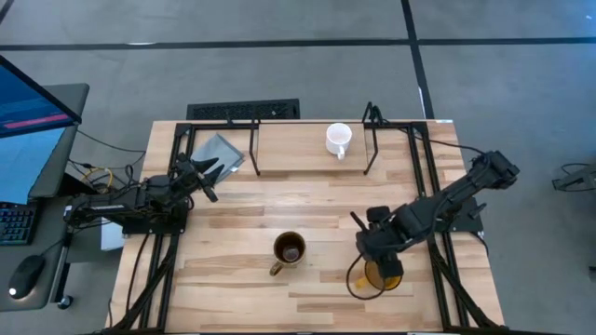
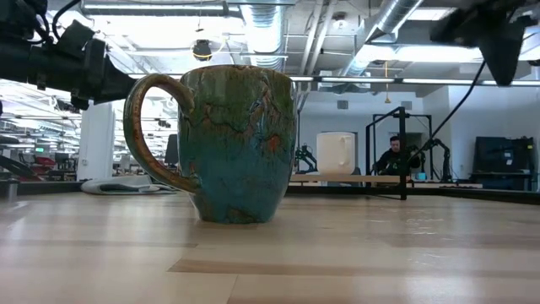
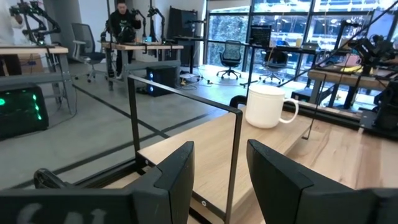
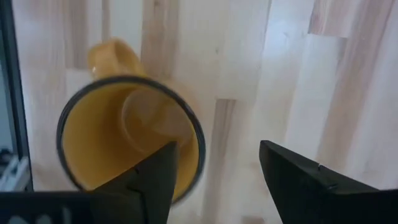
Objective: Stack small to large cups/mugs on shelf
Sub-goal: Put the yellow mug on the shelf
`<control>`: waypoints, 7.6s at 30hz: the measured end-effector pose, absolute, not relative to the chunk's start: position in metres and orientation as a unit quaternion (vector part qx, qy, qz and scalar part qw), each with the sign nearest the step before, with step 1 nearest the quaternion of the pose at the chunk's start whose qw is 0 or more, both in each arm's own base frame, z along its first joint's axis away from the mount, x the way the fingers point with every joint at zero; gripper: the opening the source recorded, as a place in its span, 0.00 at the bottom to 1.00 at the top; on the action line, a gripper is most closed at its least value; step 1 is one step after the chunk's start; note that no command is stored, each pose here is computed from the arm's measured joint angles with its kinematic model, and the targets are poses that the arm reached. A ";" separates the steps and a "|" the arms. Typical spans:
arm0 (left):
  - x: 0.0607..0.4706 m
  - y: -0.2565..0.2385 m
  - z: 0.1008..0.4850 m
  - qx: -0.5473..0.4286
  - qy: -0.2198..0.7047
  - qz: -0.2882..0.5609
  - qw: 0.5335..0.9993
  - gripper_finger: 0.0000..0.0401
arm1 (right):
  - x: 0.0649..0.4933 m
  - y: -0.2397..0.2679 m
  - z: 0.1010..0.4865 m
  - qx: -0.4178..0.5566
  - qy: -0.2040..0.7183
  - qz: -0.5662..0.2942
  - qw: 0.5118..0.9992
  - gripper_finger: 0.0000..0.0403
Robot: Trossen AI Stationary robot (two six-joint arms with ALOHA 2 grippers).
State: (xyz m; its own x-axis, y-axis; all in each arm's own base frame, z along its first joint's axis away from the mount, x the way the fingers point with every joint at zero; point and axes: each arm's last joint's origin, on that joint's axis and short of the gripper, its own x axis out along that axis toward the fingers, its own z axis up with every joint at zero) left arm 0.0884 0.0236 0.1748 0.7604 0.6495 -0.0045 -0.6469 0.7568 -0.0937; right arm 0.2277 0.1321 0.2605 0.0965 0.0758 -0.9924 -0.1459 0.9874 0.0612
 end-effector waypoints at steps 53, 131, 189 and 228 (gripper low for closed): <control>0.088 0.024 0.175 -0.067 -0.022 0.346 0.936 0.35 | 0.183 0.159 0.196 0.299 0.695 -0.237 0.609 0.33; 0.088 0.024 0.175 -0.087 -0.029 0.347 0.933 0.35 | 0.358 -0.190 0.351 0.018 0.613 -0.093 0.785 0.07; 0.088 0.024 0.175 -0.082 -0.027 0.347 0.934 0.35 | 0.403 -0.202 0.298 -0.055 0.624 -0.094 0.774 0.07; 0.088 0.024 0.175 -0.082 -0.027 0.347 0.934 0.35 | 0.400 -0.202 0.297 -0.025 0.626 -0.082 0.775 0.07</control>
